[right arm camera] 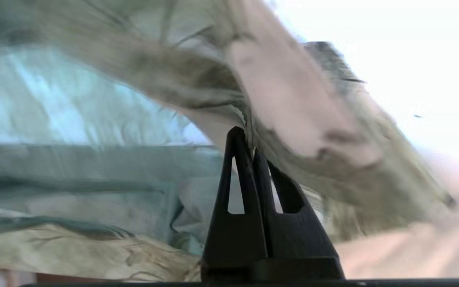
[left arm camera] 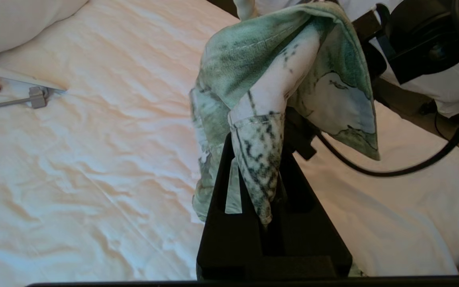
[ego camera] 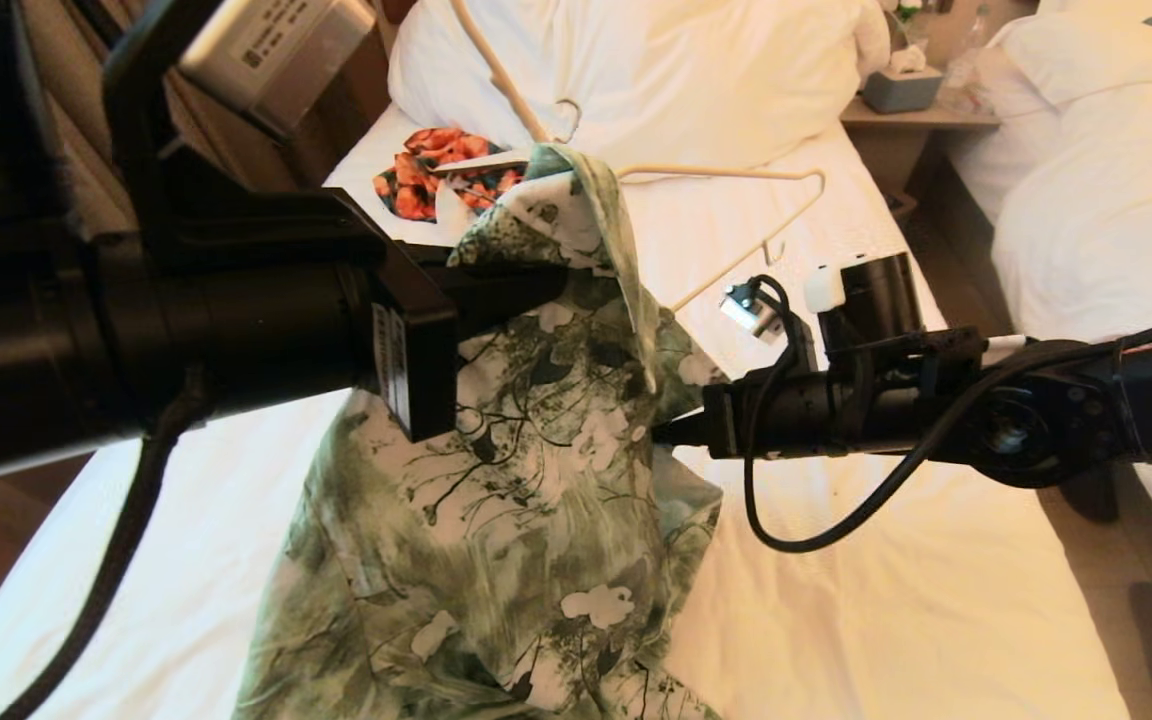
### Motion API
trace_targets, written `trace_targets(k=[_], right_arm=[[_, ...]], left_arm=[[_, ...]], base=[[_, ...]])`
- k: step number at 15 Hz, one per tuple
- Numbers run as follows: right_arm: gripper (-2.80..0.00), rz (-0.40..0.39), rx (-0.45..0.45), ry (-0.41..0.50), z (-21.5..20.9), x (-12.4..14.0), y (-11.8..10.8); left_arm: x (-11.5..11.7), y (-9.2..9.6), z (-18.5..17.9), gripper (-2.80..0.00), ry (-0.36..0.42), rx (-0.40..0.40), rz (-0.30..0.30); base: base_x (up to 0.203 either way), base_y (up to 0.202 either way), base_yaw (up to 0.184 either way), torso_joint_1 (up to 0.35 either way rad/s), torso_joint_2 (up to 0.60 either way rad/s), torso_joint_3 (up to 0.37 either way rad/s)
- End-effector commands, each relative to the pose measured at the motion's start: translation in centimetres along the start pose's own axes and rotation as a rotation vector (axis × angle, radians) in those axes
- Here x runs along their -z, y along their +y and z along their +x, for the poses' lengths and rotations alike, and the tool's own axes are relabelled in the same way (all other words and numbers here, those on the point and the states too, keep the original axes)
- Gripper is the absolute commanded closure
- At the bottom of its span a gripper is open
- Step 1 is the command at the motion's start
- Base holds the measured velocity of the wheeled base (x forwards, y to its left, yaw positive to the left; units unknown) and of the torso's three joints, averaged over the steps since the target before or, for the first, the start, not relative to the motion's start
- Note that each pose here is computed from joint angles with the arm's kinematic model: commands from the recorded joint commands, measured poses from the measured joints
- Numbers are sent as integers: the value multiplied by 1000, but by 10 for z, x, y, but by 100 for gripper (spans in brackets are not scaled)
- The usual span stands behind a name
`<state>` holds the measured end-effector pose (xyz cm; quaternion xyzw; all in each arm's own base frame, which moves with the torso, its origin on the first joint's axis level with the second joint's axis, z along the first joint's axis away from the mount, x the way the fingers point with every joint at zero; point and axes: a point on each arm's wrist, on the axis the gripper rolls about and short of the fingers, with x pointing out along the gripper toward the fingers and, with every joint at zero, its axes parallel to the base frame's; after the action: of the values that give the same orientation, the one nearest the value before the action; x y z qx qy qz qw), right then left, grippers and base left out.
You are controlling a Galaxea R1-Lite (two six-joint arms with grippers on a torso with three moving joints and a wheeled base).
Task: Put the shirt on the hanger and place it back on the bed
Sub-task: Hook the other side of the shirt onto the hanger
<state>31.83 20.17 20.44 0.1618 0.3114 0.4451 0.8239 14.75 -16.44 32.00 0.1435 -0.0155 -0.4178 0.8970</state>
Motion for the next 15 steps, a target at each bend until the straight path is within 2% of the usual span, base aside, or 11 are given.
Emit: trace_targets(k=[1, 2, 5, 6, 12, 15], right_arm=[[0, 46, 7, -40, -15, -8, 0], [0, 104, 7, -82, -26, -14, -1], [0, 134, 13, -176, -44, -19, -10], [0, 167, 25, -195, -49, -21, -16], [0, 343, 74, -267, -71, -32, -44], [0, 351, 84, -279, -74, -35, -50]], left_arm=[[-1, 0, -3, 0, -6, -2, 1], [-1, 2, -4, 0, -6, -8, 0], [5, 7, -3, 0, 14, -33, -31], [6, 7, -3, 0, 19, -33, -41], [18, 15, 21, 0, 88, -122, -106], [23, 16, 33, 0, 89, -127, -127]], base=[[0, 0, 0, 0, 0, 0], [0, 0, 0, 0, 0, 0], [0, 0, 0, 0, 0, 0], [0, 0, 0, 0, 0, 0], [0, 0, 0, 0, 0, 0], [0, 0, 0, 0, 0, 0]])
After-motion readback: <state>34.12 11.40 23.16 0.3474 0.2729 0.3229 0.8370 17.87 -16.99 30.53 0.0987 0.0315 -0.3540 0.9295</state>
